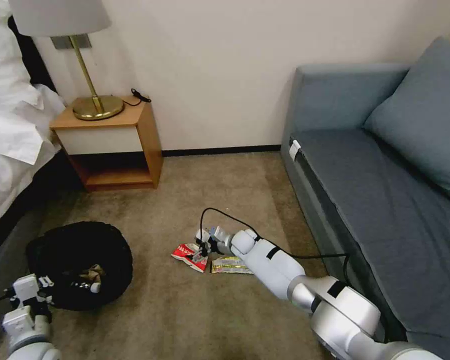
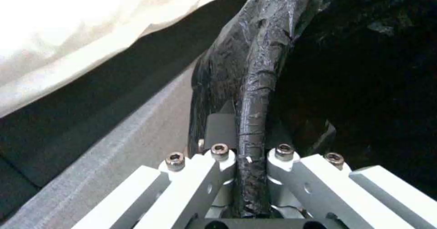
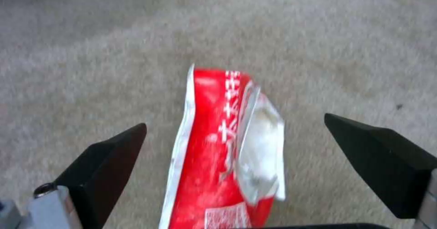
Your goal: Pick up the trash bin, then pick up the garbage on the floor and place it into the trash bin.
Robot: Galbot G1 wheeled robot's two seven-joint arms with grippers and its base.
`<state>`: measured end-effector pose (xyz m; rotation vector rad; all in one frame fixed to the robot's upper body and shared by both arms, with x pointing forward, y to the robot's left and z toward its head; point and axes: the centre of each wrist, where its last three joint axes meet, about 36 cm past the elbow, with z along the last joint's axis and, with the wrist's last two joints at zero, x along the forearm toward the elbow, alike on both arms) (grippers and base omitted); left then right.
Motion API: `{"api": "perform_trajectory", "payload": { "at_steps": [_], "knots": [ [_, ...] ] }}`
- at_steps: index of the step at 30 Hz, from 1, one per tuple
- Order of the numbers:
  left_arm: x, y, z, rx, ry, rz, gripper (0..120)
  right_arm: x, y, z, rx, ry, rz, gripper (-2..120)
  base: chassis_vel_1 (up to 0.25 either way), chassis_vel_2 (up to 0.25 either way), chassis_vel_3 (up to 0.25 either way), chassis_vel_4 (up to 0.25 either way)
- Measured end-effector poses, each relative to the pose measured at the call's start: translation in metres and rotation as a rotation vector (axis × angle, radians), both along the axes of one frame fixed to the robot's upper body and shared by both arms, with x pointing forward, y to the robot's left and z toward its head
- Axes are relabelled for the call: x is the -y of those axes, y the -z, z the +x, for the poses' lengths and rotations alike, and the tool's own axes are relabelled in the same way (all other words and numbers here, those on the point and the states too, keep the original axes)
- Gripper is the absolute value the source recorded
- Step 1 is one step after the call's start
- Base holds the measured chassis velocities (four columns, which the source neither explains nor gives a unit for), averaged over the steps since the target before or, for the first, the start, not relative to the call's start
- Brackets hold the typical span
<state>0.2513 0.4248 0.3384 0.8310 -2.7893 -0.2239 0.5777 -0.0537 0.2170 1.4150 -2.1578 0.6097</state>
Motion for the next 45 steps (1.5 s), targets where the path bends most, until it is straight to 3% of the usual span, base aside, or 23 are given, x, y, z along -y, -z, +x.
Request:
{"api": "perform_trajectory", "payload": {
  "at_steps": [11, 20, 30, 32, 38, 40, 45],
  "knots": [
    [-0.005, 0.002, -0.004, 0.0, -0.009, 0.004, 4, 0.01, 0.02, -0.013, -0.022, -0.01, -0.048, 100, 0.0, 0.0, 0.0, 0.0],
    [-0.007, 0.001, -0.005, 0.007, -0.018, 0.004, 4, 0.016, 0.019, -0.008, -0.027, -0.025, -0.042, 97, 0.0, 0.0, 0.0, 0.0],
    [-0.004, -0.003, -0.005, 0.02, -0.022, -0.002, 4, 0.016, 0.026, -0.016, -0.035, -0.037, -0.045, 60, 0.0, 0.0, 0.0, 0.0],
    [-0.004, -0.003, -0.005, 0.021, -0.023, -0.003, 4, 0.017, 0.026, -0.016, -0.034, -0.032, -0.047, 58, 0.0, 0.0, 0.0, 0.0],
    [-0.005, -0.005, -0.009, 0.024, -0.032, -0.002, 4, 0.021, 0.027, -0.014, -0.018, -0.014, -0.056, 39, 0.0, 0.0, 0.0, 0.0],
    [-0.008, -0.008, -0.012, 0.028, -0.04, -0.001, 4, 0.022, 0.026, -0.013, -0.015, -0.01, -0.056, 26, 0.0, 0.0, 0.0, 0.0],
    [-0.009, -0.008, -0.017, 0.029, -0.049, 0.0, 4, 0.022, 0.03, -0.017, -0.017, -0.014, -0.056, 10, 0.0, 0.0, 0.0, 0.0]
  ]
}}
